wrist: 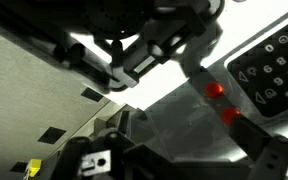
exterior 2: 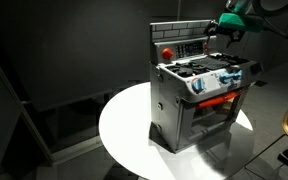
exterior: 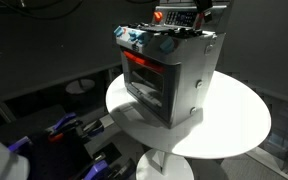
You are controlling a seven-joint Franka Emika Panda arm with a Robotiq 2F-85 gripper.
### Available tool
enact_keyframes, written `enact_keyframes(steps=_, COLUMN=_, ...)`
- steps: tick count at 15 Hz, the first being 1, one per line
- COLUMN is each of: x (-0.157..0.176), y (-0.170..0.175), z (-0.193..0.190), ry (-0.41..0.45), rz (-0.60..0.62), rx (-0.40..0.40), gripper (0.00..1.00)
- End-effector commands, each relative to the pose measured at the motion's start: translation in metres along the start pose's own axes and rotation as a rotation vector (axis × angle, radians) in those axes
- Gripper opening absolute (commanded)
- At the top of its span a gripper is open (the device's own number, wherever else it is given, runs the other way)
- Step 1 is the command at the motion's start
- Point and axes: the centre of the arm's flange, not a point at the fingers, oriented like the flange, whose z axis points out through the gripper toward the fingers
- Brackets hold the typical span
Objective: Press the two orange buttons on the right side of the microwave oven controlling panel starting with the top button then the bottom button
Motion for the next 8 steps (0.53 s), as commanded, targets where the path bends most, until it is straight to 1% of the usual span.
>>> enact_keyframes(steps=1, x=0.006, y=0.013, z=-0.018, ry=-0.032, rz=-0.015, rx=-0.039, gripper=1.0)
enact_keyframes(steps=4, x=0.007, y=0.02, z=-0.02, ry=-0.073, rz=-0.021, rx=-0.072, gripper=1.0)
enact_keyframes(steps=8, x=0.003, y=0.026, z=-0.022, ry=-0.137, rz=-0.038, rx=-0.093, gripper=1.0)
